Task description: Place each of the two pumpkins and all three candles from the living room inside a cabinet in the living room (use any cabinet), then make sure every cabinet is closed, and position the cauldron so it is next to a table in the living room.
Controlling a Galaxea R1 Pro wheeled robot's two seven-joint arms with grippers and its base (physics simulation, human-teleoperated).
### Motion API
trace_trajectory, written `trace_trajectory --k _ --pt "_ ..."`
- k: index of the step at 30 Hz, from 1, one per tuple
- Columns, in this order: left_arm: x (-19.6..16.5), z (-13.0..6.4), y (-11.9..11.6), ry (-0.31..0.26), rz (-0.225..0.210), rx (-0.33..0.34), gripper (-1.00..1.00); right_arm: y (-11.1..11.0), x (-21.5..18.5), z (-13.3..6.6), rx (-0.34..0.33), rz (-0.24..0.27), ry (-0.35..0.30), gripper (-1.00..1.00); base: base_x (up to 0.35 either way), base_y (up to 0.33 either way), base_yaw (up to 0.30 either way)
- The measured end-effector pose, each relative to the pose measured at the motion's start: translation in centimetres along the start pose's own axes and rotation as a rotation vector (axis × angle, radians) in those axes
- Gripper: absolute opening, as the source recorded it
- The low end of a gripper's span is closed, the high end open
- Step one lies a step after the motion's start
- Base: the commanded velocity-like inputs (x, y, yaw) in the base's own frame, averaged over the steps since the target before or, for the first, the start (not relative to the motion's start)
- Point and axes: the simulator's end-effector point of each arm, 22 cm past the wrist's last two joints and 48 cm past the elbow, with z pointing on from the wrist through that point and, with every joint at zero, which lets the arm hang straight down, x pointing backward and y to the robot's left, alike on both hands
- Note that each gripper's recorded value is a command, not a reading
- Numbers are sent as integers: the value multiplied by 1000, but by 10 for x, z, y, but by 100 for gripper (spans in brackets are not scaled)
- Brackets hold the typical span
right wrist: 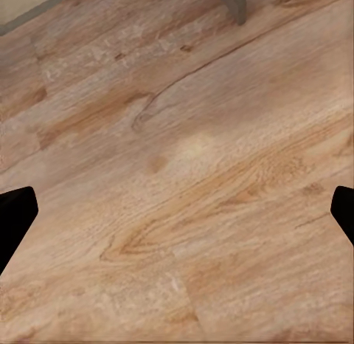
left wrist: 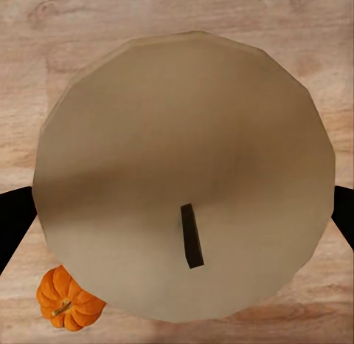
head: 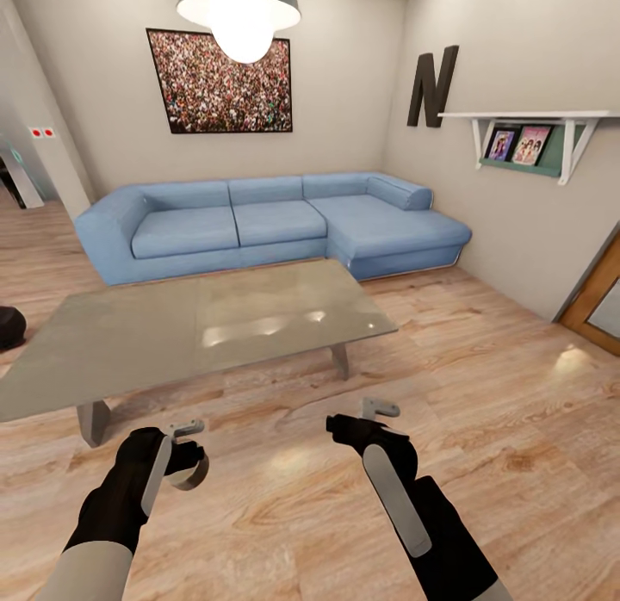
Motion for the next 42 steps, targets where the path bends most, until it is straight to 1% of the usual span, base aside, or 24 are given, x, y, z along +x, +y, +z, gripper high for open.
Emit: trace_trajectory --k 5,21,26,29,37,42 --pt "-5 -9 1 0 0 -1 -100 4 -2 -7 -5 -14 18 100 0 0 30" --pt "-22 -42 -5 -8 -4 15 -100 22 -31 -35 -20 -25 -1 100 0 0 202" --pt "-28 -53 -13 -10 -22 49 -100 27 -38 -42 -23 -23 -4 100 0 0 209" --pt "-31 -59 -15 -12 -24 55 -100 28 -42 -47 -24 -22 -3 100 0 0 209" --pt "-34 -63 -14 -21 -28 58 -100 30 -44 -50 -27 -22 -11 100 -1 0 209" --pt "-36 -65 -13 -25 -30 56 -100 31 -46 -51 -30 -21 -15 100 -245 0 209"
